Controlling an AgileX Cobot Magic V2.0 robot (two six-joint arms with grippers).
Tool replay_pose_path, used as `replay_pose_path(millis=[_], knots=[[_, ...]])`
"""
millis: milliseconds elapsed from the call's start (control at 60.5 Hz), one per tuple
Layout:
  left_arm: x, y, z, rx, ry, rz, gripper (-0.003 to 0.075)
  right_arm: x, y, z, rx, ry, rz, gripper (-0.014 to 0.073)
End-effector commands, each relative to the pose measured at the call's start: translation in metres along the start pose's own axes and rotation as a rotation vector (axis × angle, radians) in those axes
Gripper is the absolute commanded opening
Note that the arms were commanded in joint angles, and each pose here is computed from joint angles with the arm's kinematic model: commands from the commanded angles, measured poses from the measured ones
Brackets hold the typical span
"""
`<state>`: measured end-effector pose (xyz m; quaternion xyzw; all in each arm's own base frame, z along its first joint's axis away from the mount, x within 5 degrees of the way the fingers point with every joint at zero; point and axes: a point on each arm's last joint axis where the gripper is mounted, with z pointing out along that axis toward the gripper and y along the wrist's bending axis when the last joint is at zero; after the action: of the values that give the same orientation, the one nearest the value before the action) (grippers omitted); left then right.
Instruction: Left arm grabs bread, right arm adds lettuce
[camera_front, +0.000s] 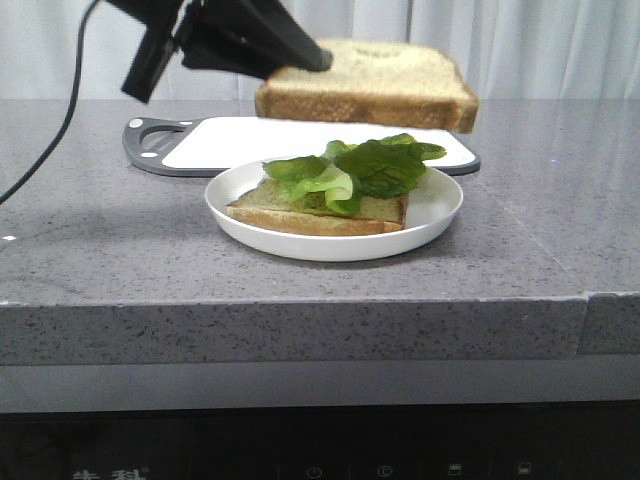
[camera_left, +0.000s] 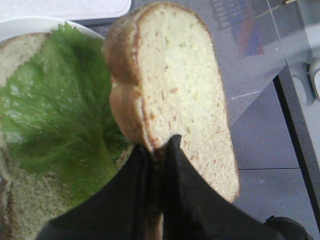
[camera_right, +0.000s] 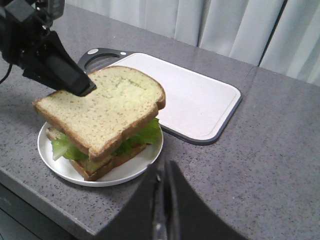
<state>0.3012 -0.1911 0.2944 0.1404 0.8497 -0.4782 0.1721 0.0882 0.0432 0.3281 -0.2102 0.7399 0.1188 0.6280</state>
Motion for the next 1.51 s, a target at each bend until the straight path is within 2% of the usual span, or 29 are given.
replay_pose_path(millis=[0,265,331,546,711,794,860,943,1042,1141,1224,1373,1390,1489], knots=[[-0.01,-0.013,-0.012,0.082,-0.05,-0.007,-0.002,-0.014,-0.004,-0.003,0.035,-0.089,-0.005,-0.0062],[-0.013,-0.001,-0.018,0.047,-0.048,-0.012,-0.0018,-0.014,-0.004,-0.003,0.036,-0.09,-0.005,-0.0062],[-0.012,0.001,-0.018,0.035,-0.035,0.0,0.0004,-0.015,-0.004,-0.003,0.037,-0.093,-0.005,-0.0062],[-0.008,0.009,-0.007,0.023,0.018,-0.006,0.0229,-0.015,-0.004,-0.003,0.038,-0.097,-0.005,-0.0062],[-0.009,0.009,-0.007,0.018,0.023,0.001,0.0465,-0.015,-0.004,-0.003,0.038,-0.097,-0.005,-0.0062],[-0.009,0.007,-0.009,0.016,0.023,0.014,0.0549,-0.015,-0.004,-0.003,0.038,-0.096,-0.005,-0.0062],[-0.011,0.004,-0.013,0.005,0.018,0.036,0.058,-0.015,-0.004,-0.003,0.038,-0.096,-0.005,-0.0062],[-0.012,0.001,-0.023,-0.009,0.002,0.06,0.058,-0.015,-0.004,-0.003,0.038,-0.096,-0.005,-0.0062],[-0.014,-0.004,-0.043,-0.039,-0.039,0.098,0.0575,-0.015,-0.004,-0.003,0.038,-0.096,-0.005,-0.0062],[-0.014,-0.01,-0.061,-0.077,-0.071,0.141,0.0508,-0.015,-0.004,-0.003,0.038,-0.096,-0.005,-0.0062],[-0.013,-0.016,-0.075,-0.098,-0.099,0.169,0.0375,-0.015,-0.004,-0.003,0.038,-0.096,-0.005,-0.0062],[-0.013,-0.021,-0.095,-0.115,-0.154,0.185,-0.0002,-0.015,-0.004,-0.003,0.038,-0.097,-0.005,-0.0062],[-0.013,-0.022,-0.096,-0.116,-0.158,0.186,-0.0021,-0.015,-0.004,-0.003,0.038,-0.097,-0.005,-0.0062],[-0.012,-0.024,-0.104,-0.136,-0.179,0.201,-0.0021,-0.015,-0.004,-0.003,0.036,-0.098,0.014,-0.0062]])
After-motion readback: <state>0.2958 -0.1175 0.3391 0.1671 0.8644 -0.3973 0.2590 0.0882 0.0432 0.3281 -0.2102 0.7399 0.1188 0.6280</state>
